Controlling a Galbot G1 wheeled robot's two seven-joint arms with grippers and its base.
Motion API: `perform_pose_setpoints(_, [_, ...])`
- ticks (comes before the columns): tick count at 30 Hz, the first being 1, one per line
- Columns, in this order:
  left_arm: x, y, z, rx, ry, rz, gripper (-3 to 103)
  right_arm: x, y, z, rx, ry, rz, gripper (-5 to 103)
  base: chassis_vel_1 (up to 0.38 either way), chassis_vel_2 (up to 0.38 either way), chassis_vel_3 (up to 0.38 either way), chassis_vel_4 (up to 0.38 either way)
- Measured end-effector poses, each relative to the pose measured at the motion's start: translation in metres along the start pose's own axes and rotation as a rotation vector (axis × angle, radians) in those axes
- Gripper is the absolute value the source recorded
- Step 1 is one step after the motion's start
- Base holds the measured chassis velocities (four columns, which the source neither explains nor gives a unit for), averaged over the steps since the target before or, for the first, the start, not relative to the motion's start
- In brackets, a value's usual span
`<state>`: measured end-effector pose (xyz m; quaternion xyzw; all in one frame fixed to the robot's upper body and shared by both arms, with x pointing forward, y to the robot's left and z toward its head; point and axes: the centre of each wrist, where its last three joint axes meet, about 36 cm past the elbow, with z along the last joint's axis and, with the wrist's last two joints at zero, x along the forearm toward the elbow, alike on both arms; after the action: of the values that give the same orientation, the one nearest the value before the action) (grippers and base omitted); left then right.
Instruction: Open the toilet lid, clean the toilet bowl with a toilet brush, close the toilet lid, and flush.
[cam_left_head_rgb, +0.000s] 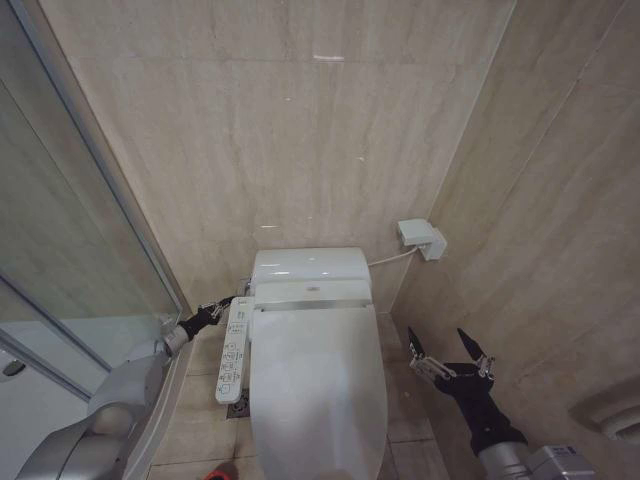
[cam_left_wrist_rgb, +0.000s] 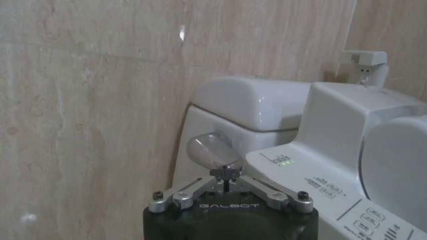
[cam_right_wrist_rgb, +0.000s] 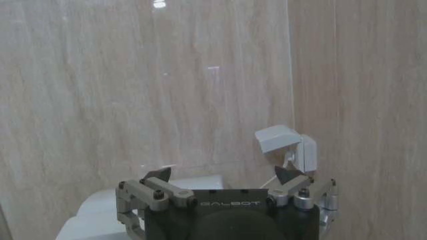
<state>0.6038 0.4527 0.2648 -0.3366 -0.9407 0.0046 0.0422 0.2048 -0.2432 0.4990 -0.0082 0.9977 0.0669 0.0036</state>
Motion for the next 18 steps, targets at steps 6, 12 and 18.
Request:
perform_pose_setpoints(6, [0.003, 0.007, -0.008, -0.012, -0.005, -0.009, 0, 0.0, 0.0, 0.0, 0.0, 0.0, 0.0, 100, 0.0, 0.0, 0.0, 0.0])
perform_pose_setpoints(12, [-0.003, 0.008, -0.013, -0.016, -0.014, -0.004, 0, 0.0, 0.0, 0.0, 0.0, 0.0, 0.0, 100, 0.0, 0.0, 0.0, 0.0])
perform_pose_setpoints(18, [-0.012, 0.004, -0.012, -0.009, -0.015, 0.006, 0, 0.0, 0.0, 0.0, 0.0, 0.0, 0.0, 100, 0.0, 0.0, 0.0, 0.0])
